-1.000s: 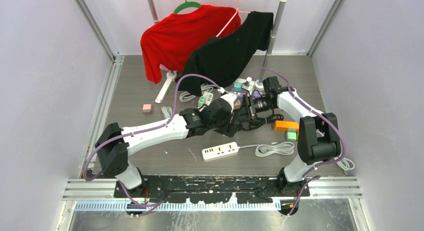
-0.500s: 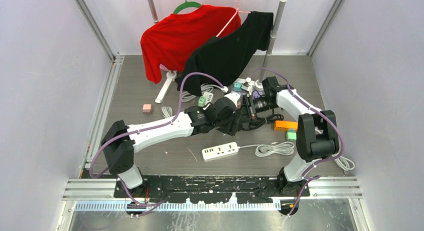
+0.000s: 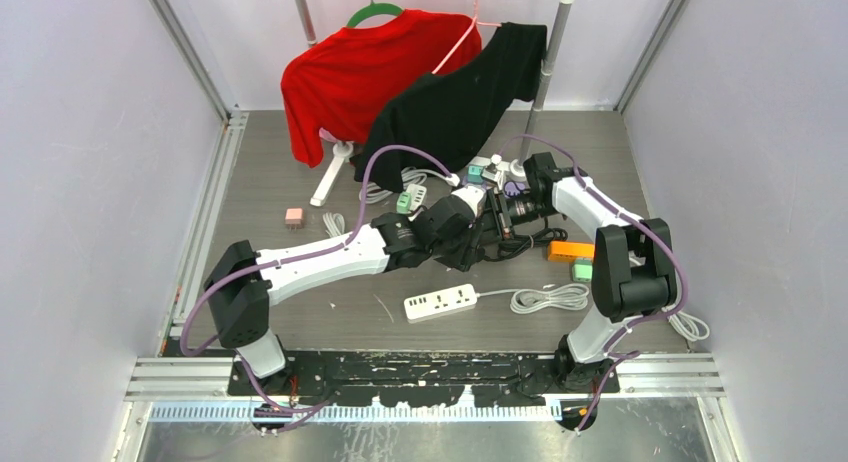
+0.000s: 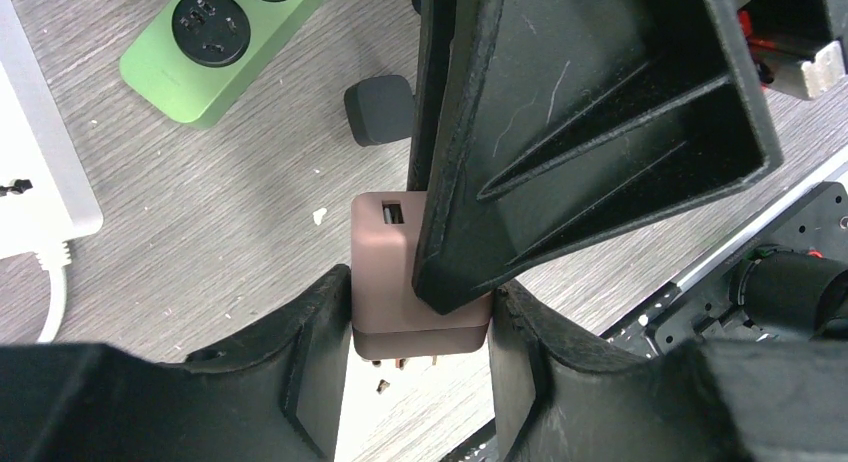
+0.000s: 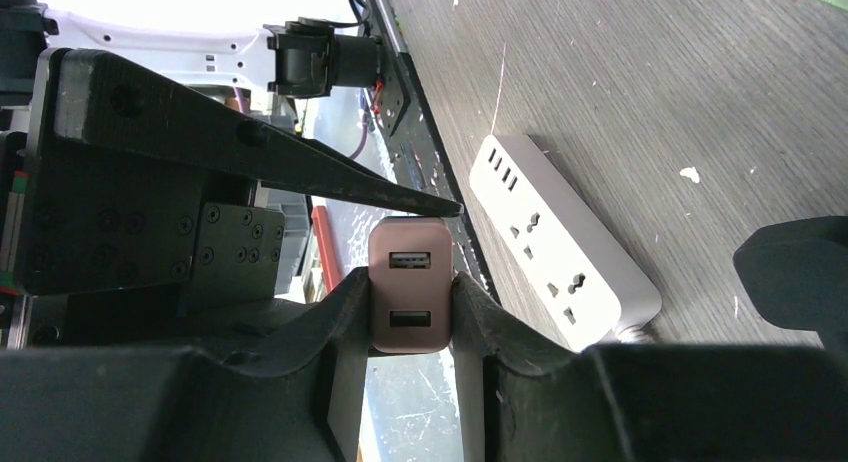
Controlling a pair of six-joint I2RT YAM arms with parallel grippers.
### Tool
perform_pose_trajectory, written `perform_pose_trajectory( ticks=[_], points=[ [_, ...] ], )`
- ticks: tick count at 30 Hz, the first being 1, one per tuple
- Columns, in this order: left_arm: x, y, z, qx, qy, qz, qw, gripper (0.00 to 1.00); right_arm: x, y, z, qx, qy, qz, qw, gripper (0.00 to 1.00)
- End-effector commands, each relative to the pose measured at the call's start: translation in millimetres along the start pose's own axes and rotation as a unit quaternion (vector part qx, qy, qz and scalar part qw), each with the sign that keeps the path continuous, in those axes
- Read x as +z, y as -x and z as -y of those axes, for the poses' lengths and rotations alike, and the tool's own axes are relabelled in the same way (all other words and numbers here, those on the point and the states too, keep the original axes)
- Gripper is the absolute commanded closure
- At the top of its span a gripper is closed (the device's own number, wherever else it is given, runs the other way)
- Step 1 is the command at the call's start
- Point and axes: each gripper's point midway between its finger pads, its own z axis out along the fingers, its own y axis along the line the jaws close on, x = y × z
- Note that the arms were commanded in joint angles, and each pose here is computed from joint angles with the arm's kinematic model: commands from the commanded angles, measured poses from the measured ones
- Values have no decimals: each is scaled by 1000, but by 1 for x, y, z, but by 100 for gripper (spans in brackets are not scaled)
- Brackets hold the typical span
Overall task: Pull the plug off the socket
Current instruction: Place the plug at the center of the board.
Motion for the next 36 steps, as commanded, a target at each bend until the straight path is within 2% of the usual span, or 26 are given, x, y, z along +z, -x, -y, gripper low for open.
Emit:
perform_pose_trajectory(
  ticks=[1,7,9,14,20,25,32,36],
  points=[
    [-4,11,-2,0,2,22,1000,99,-3,6,-15,-24,17,1,1000,65],
    [-5,-4,-16,-12,19,30,999,100,-5,1,-20,-57,21,-5,998,27],
    [-7,-11,-22,-19,22,34,999,100,-6,-1,-23,-72,25,-6,997,1],
    [-12,-27,-42,-39,41,39,998,100,-8,-7,-26,-108,34,-12,994,0],
    [-29,-50,-100,-63,130,37,989,100,-10,-11,-29,-148,41,-14,988,0],
    [-46,-58,-140,-101,158,35,982,100,-11,-11,-27,-155,38,-15,987,0],
    [-83,-56,-191,-152,188,83,967,100,-12,-11,-24,-160,35,-14,986,0],
    [-96,-63,-235,-219,198,104,950,100,-12,-10,-23,-160,34,-13,986,0]
  ],
)
